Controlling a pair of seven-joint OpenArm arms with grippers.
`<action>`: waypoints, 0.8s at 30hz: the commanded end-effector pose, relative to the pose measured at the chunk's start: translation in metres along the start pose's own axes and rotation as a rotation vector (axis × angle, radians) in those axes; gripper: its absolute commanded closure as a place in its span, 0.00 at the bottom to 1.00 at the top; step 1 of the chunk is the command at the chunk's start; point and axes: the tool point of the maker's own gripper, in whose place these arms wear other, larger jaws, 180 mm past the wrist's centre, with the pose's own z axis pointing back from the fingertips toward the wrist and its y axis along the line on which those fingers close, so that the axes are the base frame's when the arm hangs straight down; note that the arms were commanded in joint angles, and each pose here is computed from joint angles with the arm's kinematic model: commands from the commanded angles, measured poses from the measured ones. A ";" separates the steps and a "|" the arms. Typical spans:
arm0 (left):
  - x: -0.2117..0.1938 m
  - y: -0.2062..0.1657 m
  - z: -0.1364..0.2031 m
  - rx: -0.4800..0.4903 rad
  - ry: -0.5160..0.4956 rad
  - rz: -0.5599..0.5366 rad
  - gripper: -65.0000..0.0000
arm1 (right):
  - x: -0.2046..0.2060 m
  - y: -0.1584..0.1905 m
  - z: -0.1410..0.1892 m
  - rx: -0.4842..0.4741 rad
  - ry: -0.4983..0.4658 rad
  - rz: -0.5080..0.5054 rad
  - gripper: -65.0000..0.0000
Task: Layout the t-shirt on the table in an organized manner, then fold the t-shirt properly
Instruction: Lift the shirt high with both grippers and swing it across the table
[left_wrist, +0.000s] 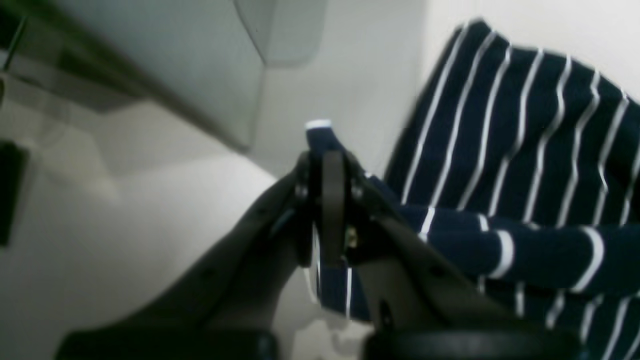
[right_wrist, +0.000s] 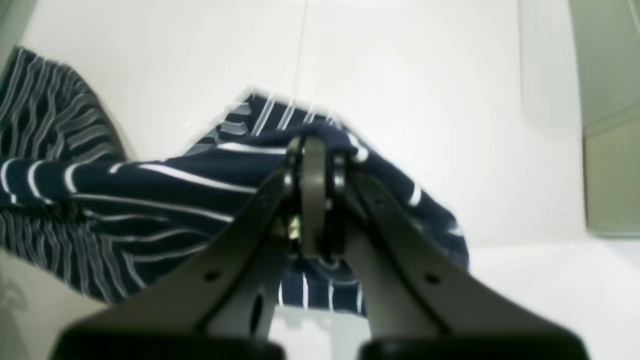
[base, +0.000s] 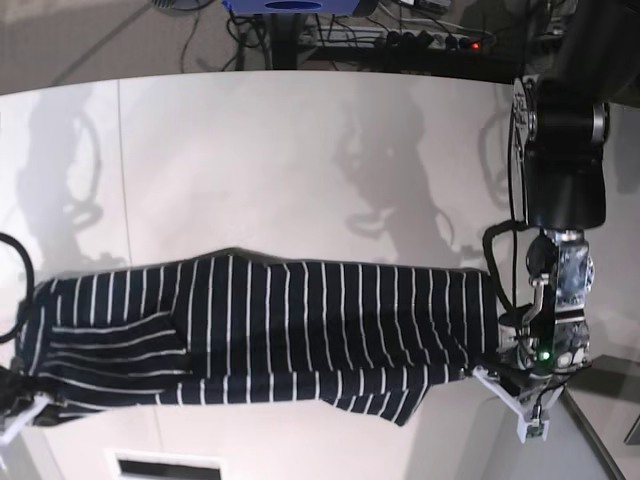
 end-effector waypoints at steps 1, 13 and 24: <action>0.035 0.010 0.002 0.025 -0.079 -0.002 1.00 | 0.034 -0.009 0.006 -0.021 -0.081 0.014 1.00; 0.137 0.011 0.006 0.030 -0.225 -0.006 1.00 | 0.117 -0.008 0.006 -0.030 -0.240 0.047 1.00; 0.204 0.025 0.034 0.046 -0.348 0.027 1.00 | 0.179 -0.019 0.037 -0.060 -0.354 0.064 1.00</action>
